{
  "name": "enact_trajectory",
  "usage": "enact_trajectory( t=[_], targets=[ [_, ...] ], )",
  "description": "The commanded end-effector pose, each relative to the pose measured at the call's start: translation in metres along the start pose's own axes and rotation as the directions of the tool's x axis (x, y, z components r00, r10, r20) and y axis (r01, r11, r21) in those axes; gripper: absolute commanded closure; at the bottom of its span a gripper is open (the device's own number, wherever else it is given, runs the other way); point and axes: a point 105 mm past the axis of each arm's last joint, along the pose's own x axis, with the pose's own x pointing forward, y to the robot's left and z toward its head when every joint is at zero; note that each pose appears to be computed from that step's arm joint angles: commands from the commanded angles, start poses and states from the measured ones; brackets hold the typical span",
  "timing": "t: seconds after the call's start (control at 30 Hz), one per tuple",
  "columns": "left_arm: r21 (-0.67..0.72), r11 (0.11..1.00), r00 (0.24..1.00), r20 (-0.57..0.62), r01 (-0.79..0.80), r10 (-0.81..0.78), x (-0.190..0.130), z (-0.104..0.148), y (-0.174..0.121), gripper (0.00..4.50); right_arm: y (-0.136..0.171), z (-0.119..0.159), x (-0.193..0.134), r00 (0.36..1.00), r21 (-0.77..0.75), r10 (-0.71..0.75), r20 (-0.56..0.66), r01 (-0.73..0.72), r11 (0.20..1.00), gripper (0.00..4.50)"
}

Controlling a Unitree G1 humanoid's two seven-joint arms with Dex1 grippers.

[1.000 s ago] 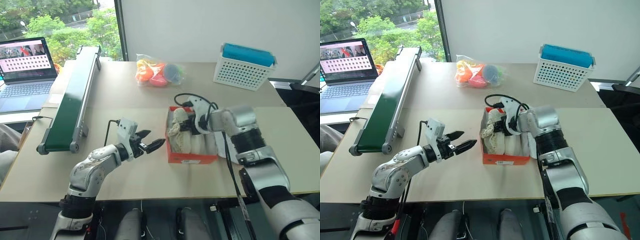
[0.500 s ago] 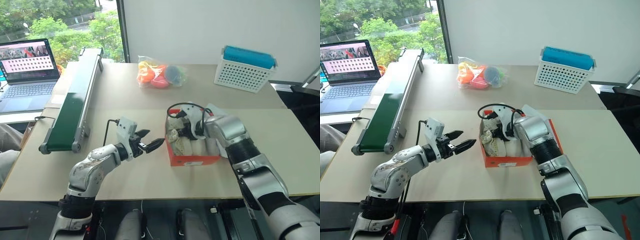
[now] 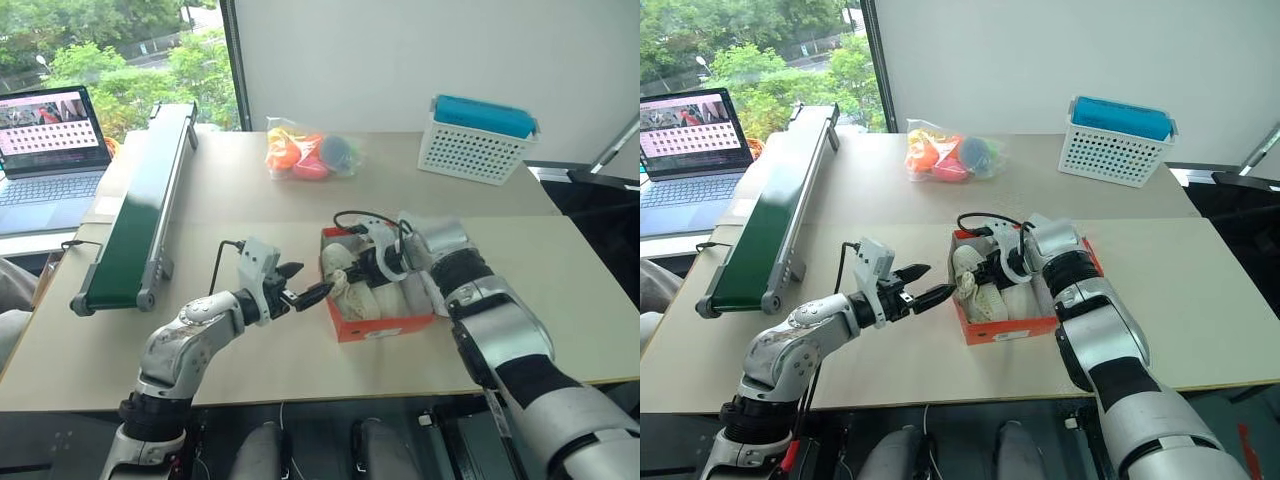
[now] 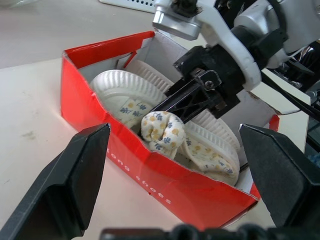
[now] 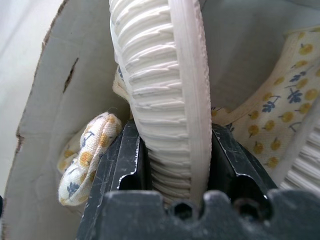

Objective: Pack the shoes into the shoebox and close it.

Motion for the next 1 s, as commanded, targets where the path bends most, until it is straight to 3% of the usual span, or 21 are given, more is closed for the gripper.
enact_trajectory(
  t=[0.03,0.07,0.27,0.43,0.57,0.77,1.0],
  targets=[
    [0.027,1.000,1.000,0.021,0.015,-0.015,-0.002,0.008,-0.008,0.05,-0.019,-0.050,0.022,0.988,0.042,-0.054,-0.141,0.061,0.997,2.22],
    [0.027,1.000,1.000,0.020,0.013,-0.013,-0.003,0.007,-0.009,0.05,-0.021,-0.049,0.022,0.990,0.047,-0.059,-0.125,0.065,0.997,2.04],
    [0.022,1.000,1.000,0.009,0.012,-0.012,-0.003,0.005,-0.009,0.05,-0.030,-0.023,0.012,0.991,0.007,-0.132,-0.015,0.132,0.991,0.03],
    [0.032,0.999,1.000,0.007,0.025,-0.026,0.001,0.007,-0.007,0.05,-0.031,0.025,-0.022,0.976,-0.056,-0.176,0.130,0.184,0.981,0.03],
    [0.045,0.998,0.999,0.007,0.041,-0.041,0.005,0.010,-0.005,0.05,-0.033,0.043,-0.054,0.958,-0.034,-0.196,0.208,0.207,0.978,0.03],
    [0.069,0.994,0.996,0.005,0.083,-0.084,0.012,0.014,-0.006,0.05,-0.028,0.042,-0.113,0.911,0.035,-0.236,0.338,0.239,0.971,0.03],
    [0.086,0.990,0.994,0.001,0.110,-0.111,0.018,0.017,-0.005,0.05,-0.023,0.025,-0.121,0.876,0.129,-0.302,0.376,0.273,0.953,0.03]
  ],
)
